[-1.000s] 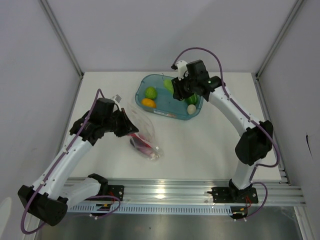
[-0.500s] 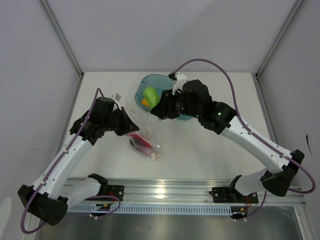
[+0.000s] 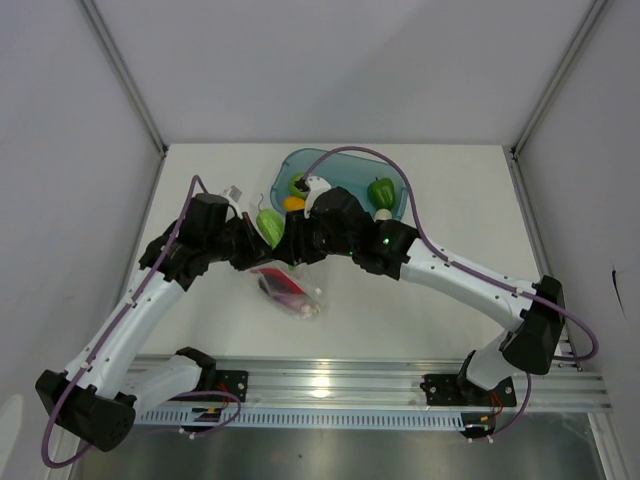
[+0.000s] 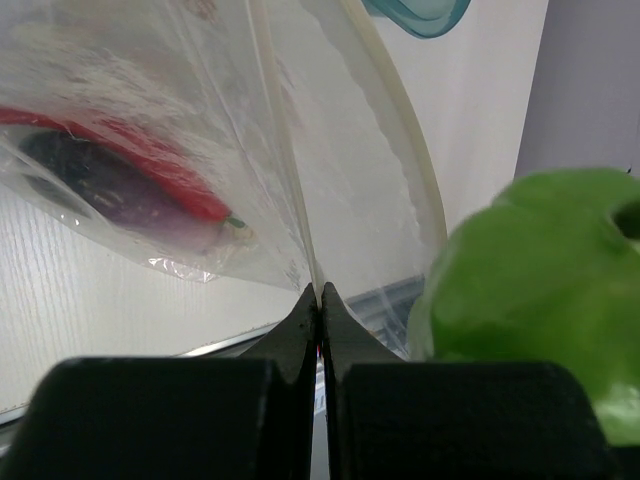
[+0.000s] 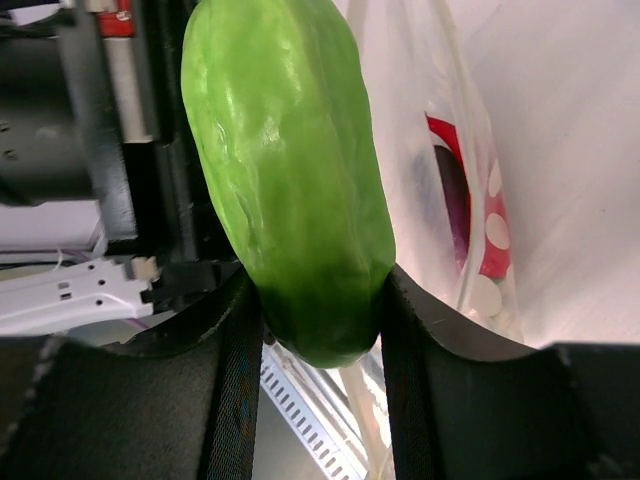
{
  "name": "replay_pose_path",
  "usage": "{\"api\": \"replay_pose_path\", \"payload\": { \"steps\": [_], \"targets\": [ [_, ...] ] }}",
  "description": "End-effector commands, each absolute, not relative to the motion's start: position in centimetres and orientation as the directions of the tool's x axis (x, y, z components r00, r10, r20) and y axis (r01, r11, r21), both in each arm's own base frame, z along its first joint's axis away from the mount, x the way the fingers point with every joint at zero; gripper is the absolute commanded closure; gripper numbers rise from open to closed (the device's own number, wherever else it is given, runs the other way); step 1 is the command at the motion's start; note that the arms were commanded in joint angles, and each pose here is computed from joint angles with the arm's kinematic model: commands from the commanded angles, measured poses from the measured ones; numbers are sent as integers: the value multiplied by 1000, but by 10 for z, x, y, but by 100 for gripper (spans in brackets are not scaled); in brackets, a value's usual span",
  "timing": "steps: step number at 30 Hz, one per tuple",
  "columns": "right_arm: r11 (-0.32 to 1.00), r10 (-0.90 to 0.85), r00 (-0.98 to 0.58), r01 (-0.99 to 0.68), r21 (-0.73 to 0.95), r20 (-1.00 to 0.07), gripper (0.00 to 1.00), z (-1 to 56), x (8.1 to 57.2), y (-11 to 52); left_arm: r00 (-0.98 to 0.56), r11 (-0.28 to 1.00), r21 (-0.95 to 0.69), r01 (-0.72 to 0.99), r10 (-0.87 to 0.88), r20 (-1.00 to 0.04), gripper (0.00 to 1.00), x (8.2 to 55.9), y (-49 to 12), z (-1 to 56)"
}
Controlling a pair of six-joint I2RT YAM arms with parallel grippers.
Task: Place the food in the zip-top bag and seal the zipper
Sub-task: Place the fake vegetable in the zipper food storage bag.
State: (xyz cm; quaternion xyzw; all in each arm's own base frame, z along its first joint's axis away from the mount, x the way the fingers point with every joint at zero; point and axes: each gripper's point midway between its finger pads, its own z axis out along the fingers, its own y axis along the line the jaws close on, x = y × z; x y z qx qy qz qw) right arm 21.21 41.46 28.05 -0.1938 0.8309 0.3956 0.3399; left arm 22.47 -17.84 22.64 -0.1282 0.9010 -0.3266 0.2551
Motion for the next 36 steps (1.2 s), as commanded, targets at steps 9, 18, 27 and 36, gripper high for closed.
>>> {"api": "replay_pose_path", "payload": {
  "steps": [9,18,27,36],
  "targets": [
    [752,-115,-671,-540,377,-733,97,234,228,402,-824,728,-686,-24,-403,-399,99,224,-182,243],
    [820,-235,-632,-537,198,-739,68,208,225,385,-823,733,-680,-20,-399,-405,100,223,-181,244],
    [794,-240,-567,-582,177,-788,16,238,228,385,-816,734,-679,-11,-400,-418,99,221,-179,251],
    [789,-154,-502,-581,200,-851,16,293,238,370,-823,735,-678,-12,-392,-412,99,222,-181,246]
  ]
}}
